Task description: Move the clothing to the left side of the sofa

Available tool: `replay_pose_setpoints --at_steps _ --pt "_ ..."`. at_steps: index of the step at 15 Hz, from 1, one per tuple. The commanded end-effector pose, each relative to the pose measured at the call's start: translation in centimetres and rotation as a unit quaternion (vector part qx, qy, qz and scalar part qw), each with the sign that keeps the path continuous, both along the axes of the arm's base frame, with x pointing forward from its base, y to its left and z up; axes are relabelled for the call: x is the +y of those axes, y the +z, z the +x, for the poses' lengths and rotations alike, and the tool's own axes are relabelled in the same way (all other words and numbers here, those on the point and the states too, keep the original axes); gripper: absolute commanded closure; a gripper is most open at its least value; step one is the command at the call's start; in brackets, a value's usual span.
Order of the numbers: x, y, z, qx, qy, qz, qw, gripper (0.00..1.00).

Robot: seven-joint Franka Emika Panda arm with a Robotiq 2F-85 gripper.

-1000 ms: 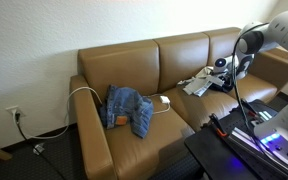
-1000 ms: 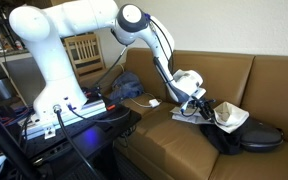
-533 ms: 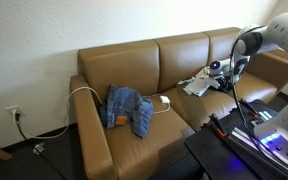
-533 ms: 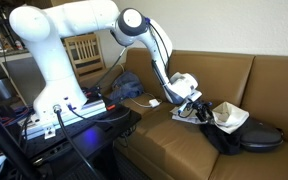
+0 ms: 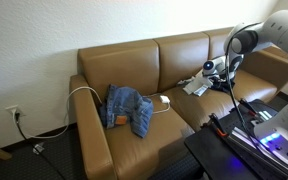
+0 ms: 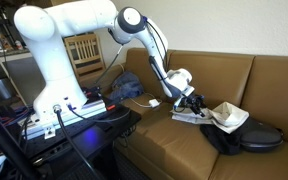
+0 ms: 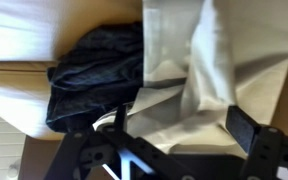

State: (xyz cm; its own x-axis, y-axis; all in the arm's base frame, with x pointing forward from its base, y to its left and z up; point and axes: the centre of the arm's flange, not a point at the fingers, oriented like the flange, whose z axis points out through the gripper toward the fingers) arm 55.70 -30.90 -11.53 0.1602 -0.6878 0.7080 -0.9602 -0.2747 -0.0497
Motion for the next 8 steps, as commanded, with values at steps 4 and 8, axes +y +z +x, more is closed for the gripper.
replay_pose_setpoints --at_steps 4,8 --pt "-0.6 3.3 -1.3 -0.009 0.037 0.048 0.9981 0.0" --pt "-4.4 -0.1 -3.0 0.04 0.01 0.062 0.9972 0.0"
